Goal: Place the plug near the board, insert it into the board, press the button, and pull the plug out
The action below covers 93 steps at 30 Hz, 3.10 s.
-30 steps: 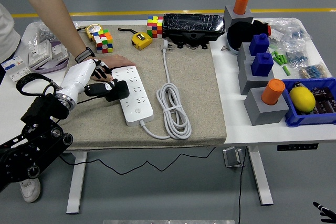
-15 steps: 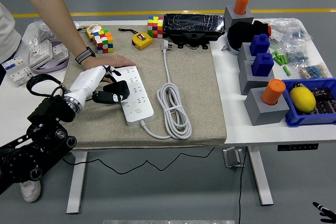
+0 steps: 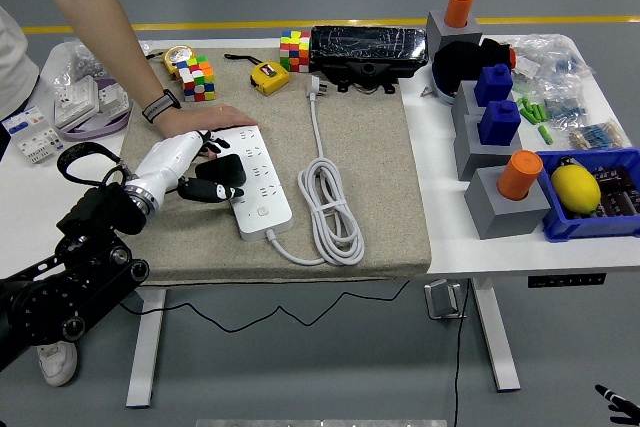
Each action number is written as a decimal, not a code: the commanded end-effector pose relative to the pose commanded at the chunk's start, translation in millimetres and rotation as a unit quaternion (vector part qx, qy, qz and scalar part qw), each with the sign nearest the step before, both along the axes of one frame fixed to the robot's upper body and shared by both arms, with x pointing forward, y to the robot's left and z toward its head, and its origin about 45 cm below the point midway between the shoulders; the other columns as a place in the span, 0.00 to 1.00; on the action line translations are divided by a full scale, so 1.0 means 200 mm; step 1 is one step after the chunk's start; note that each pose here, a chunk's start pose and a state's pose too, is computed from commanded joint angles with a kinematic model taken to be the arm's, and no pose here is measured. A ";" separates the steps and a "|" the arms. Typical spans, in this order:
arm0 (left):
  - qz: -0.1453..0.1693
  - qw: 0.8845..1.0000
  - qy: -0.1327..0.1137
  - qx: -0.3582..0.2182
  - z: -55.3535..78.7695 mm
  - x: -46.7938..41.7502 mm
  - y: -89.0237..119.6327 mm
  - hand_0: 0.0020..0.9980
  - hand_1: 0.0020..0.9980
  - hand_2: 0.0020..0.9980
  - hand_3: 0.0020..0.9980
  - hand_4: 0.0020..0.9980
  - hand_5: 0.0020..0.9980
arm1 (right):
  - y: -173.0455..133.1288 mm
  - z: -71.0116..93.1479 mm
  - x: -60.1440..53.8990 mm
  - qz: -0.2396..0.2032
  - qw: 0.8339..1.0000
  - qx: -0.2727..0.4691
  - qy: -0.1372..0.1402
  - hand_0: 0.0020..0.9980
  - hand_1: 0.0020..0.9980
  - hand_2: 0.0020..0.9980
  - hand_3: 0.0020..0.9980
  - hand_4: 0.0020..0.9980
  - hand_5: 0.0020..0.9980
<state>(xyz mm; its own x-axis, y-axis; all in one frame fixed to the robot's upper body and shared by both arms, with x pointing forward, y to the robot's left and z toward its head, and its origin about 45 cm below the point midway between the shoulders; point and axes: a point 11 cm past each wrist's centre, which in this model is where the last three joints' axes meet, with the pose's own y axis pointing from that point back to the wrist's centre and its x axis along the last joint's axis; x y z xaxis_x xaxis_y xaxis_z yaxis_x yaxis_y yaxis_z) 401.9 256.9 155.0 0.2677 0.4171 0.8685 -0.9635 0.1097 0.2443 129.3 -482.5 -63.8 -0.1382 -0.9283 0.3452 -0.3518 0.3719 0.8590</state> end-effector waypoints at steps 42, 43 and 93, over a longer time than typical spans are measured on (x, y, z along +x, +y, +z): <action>0.015 0.998 -0.053 -0.044 0.05 0.021 0.00 0.27 0.35 0.34 0.43 0.67 0.00 | 0.00 0.00 0.00 -0.001 1.000 -0.001 -0.002 0.65 0.64 0.62 0.55 0.98 0.53; 0.016 0.997 -0.053 -0.046 0.05 0.020 0.00 0.27 0.35 0.34 0.43 0.67 0.00 | 0.00 0.00 0.00 -0.001 1.000 -0.001 -0.002 0.65 0.64 0.62 0.55 0.98 0.53; 0.029 0.990 -0.087 -0.107 0.19 -0.040 0.04 0.70 0.68 0.64 0.63 0.96 0.35 | 0.00 -0.01 -0.03 -0.002 1.000 0.001 0.004 0.65 0.64 0.62 0.55 0.98 0.53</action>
<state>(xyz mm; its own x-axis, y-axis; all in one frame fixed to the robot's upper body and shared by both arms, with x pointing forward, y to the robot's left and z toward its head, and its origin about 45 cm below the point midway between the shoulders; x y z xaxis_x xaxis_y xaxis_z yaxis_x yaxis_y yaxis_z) 393.9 264.1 193.8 0.0914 0.6070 0.7894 -0.9952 0.0837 0.0509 122.4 -481.8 -66.1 -0.1403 -0.9280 0.3452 -0.3437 0.3726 0.8620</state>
